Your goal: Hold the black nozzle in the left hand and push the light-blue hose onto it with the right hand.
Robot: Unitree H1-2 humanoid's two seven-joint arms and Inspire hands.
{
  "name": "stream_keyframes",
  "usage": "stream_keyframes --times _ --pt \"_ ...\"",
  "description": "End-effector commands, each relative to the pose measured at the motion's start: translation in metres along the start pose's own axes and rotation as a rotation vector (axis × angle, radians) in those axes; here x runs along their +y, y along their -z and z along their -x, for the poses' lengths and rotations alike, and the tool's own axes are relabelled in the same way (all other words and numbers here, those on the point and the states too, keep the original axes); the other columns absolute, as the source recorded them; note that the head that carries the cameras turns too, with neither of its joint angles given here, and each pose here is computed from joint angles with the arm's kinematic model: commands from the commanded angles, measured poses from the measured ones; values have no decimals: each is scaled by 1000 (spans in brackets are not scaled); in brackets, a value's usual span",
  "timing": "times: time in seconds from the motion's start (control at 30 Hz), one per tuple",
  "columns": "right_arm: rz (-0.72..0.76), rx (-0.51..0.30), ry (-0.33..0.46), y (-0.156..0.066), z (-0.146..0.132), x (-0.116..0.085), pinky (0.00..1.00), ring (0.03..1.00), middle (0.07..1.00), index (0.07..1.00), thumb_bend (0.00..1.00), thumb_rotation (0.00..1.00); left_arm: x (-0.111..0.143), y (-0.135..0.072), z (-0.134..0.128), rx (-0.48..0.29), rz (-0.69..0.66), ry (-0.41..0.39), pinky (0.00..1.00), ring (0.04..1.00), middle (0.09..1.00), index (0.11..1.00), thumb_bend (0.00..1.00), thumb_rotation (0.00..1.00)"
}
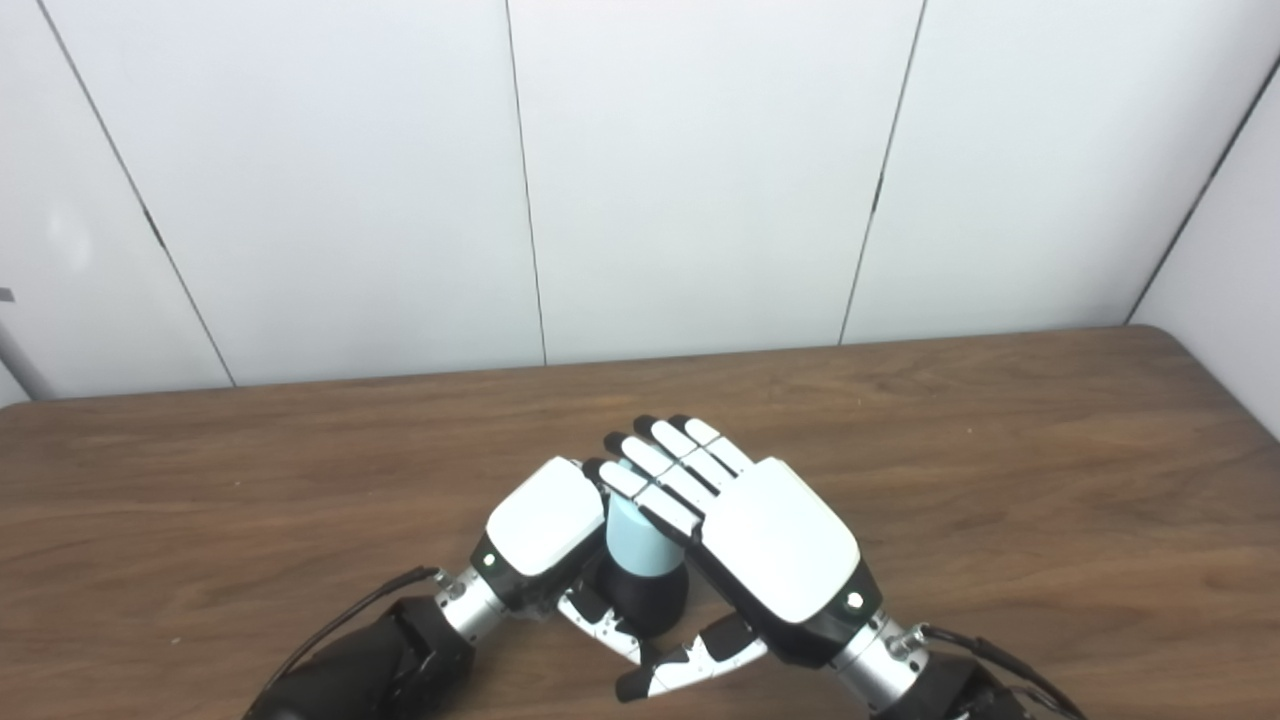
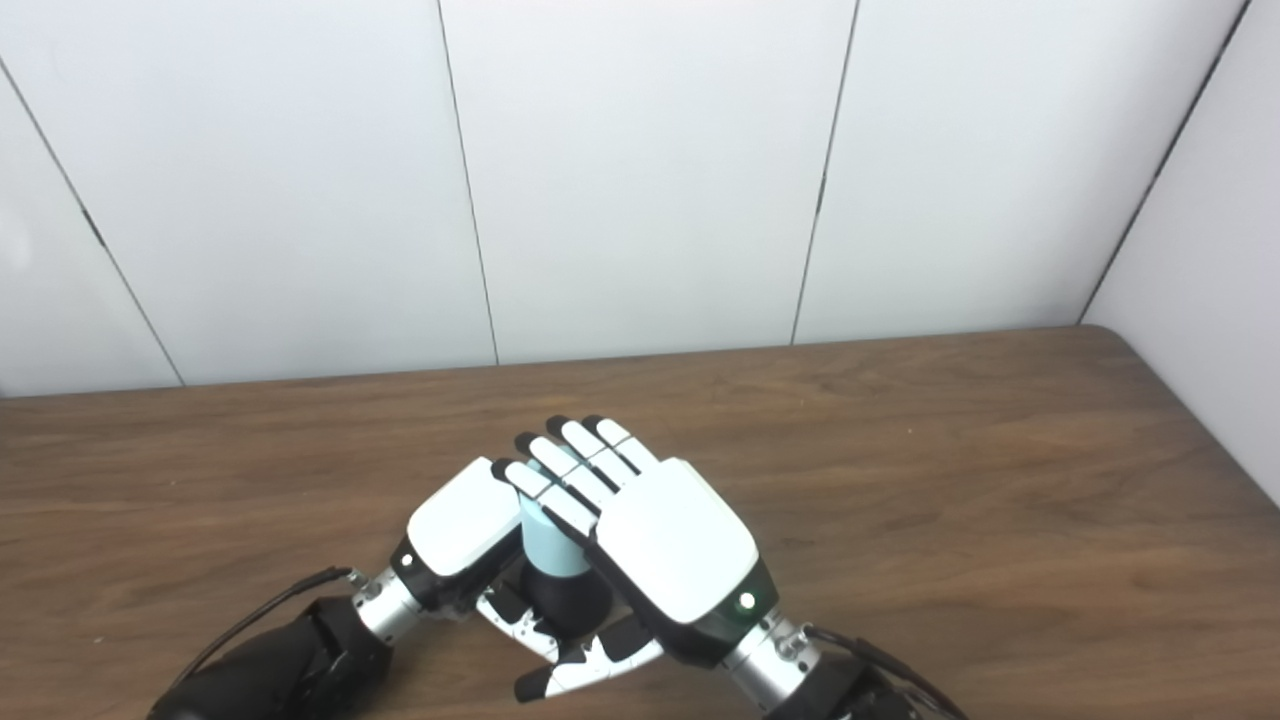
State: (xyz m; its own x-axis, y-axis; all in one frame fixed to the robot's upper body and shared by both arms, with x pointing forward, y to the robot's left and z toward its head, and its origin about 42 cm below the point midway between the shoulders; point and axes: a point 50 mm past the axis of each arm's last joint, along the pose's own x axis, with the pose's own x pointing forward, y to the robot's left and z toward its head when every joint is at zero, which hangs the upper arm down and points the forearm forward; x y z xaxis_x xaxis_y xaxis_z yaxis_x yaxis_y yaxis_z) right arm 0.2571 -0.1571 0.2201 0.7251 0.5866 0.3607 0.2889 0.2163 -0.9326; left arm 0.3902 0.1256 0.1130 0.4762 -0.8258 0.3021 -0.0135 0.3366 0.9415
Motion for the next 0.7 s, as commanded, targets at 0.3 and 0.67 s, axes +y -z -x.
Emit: stream_keyframes --times 0.3,0.67 --pt "-15 -27 -243 -5 24 32 927 938 932 875 740 817 -95 -78 61 69 209 144 196 258 472 485 518 0" --pt "-24 -29 -245 -5 25 32 928 935 930 881 739 812 -94 -78 61 63 197 148 251 331 434 534 509 0"
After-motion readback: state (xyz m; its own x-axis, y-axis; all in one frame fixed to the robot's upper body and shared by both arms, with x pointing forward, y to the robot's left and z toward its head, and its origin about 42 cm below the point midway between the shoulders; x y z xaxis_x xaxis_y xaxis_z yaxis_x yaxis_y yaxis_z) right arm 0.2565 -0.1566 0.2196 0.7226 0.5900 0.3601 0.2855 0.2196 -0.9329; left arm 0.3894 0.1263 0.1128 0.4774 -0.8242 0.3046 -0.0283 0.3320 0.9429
